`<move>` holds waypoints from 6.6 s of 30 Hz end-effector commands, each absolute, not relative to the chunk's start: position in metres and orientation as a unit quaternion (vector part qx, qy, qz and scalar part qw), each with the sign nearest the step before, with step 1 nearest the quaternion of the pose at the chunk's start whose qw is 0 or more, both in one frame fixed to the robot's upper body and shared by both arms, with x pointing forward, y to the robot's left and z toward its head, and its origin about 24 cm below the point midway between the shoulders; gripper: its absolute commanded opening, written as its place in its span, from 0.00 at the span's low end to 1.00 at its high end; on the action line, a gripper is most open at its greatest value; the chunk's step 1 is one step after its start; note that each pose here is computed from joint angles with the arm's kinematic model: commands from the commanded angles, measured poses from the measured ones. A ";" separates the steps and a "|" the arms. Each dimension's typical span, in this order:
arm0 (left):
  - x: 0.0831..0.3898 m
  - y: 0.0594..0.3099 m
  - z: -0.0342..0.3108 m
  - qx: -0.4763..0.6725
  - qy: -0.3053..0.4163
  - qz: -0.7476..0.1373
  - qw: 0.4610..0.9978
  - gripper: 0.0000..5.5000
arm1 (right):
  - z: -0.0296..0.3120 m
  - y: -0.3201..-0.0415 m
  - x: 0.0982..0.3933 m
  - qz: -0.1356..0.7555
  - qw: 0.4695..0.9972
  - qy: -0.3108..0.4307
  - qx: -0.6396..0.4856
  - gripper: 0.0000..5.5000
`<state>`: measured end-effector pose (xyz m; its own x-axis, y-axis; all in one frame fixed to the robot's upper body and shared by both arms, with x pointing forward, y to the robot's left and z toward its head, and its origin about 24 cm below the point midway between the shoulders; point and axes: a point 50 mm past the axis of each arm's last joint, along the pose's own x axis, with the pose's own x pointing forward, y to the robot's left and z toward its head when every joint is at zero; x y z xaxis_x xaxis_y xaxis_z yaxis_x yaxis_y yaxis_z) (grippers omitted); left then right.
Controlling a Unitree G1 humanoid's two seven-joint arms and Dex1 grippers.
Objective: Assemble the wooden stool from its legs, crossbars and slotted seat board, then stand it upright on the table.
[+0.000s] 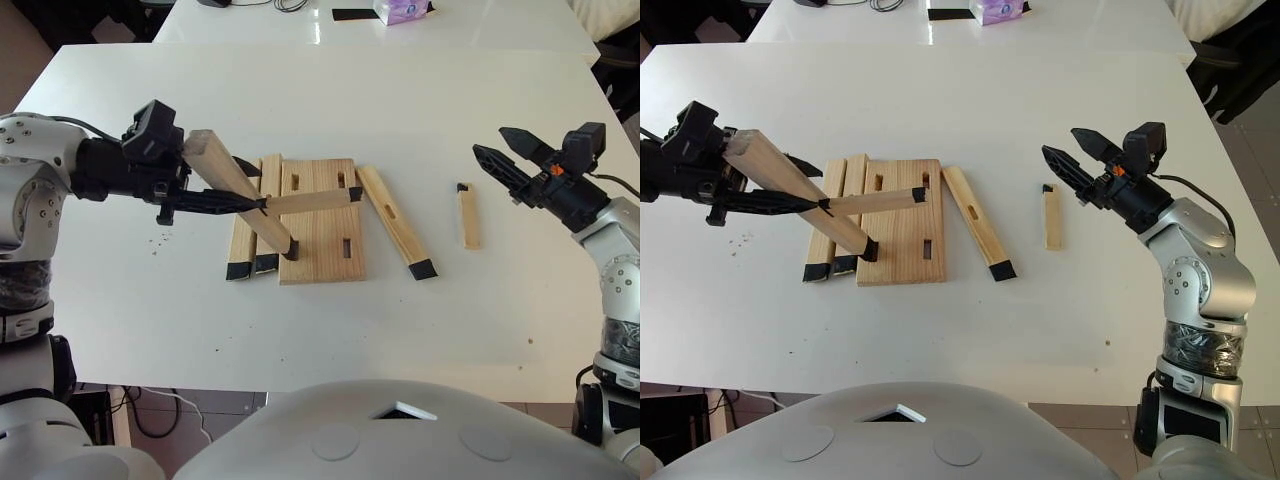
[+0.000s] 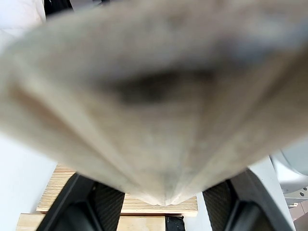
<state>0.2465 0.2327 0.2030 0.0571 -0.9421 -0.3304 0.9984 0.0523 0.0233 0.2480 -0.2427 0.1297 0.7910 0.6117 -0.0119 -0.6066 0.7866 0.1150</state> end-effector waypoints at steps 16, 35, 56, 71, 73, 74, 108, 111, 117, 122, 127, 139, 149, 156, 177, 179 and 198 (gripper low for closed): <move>0.253 0.229 0.191 0.162 0.111 -0.661 0.724 0.37 | 0.120 -0.228 0.242 0.339 0.937 0.037 0.070 0.62; 0.234 0.202 0.166 0.055 0.063 -0.630 0.772 0.37 | 0.114 -0.220 0.247 0.345 0.933 0.047 0.089 0.62; 0.214 0.181 0.144 0.108 0.048 -0.596 0.794 0.37 | 0.103 -0.215 0.248 0.367 0.924 0.077 0.078 0.62; 0.227 0.209 0.171 0.168 0.079 -0.618 0.764 0.37 | 0.097 -0.209 0.248 0.360 0.925 0.079 0.091 0.62; 0.230 0.209 0.175 0.167 0.072 -0.619 0.764 0.37 | 0.095 -0.207 0.247 0.359 0.925 0.081 0.093 0.62; 0.230 0.207 0.175 0.164 0.069 -0.622 0.763 0.37 | 0.095 -0.206 0.247 0.360 0.925 0.082 0.094 0.62; 0.227 0.177 0.097 0.060 0.102 -0.599 0.792 0.37 | 0.088 -0.198 0.260 0.381 0.913 0.102 0.101 0.62; 0.240 0.186 0.097 0.056 0.110 -0.588 0.800 0.37 | 0.086 -0.197 0.259 0.378 0.915 0.102 0.103 0.62; 0.248 0.186 0.092 0.112 0.120 -0.589 0.791 0.37 | 0.084 -0.194 0.260 0.372 0.917 0.098 0.110 0.62; 0.239 0.185 0.097 0.176 0.117 -0.601 0.771 0.37 | 0.081 -0.191 0.256 0.365 0.918 0.096 0.118 0.62; 0.227 0.196 0.114 0.196 0.124 -0.618 0.751 0.37 | 0.077 -0.188 0.251 0.358 0.920 0.096 0.126 0.62; 0.222 0.215 0.156 0.203 0.128 -0.624 0.744 0.37 | 0.071 -0.184 0.241 0.334 0.927 0.093 0.142 0.62; 0.224 0.192 0.126 0.209 0.171 -0.684 0.678 0.37 | 0.068 -0.179 0.241 0.330 0.927 0.093 0.149 0.62; 0.236 0.196 0.126 0.218 0.160 -0.661 0.700 0.37 | 0.066 -0.178 0.242 0.326 0.929 0.091 0.149 0.62; 0.241 0.211 0.186 0.111 0.019 -0.549 0.828 0.66 | 0.057 -0.175 0.257 0.429 0.889 0.147 -0.059 0.62; 0.241 0.224 0.177 0.077 0.021 -0.507 0.858 0.66 | 0.059 -0.175 0.257 0.436 0.886 0.144 -0.065 0.62; 0.232 0.225 0.049 -0.031 0.176 -0.169 0.969 0.66 | 0.071 -0.187 0.262 0.413 0.899 0.128 -0.074 0.62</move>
<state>0.2314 0.2280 0.0522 0.8808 -0.3502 -0.3186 0.3439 0.9358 -0.0778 0.2573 -0.1814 0.0652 0.5971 0.7438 -0.3002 -0.7792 0.6268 0.0033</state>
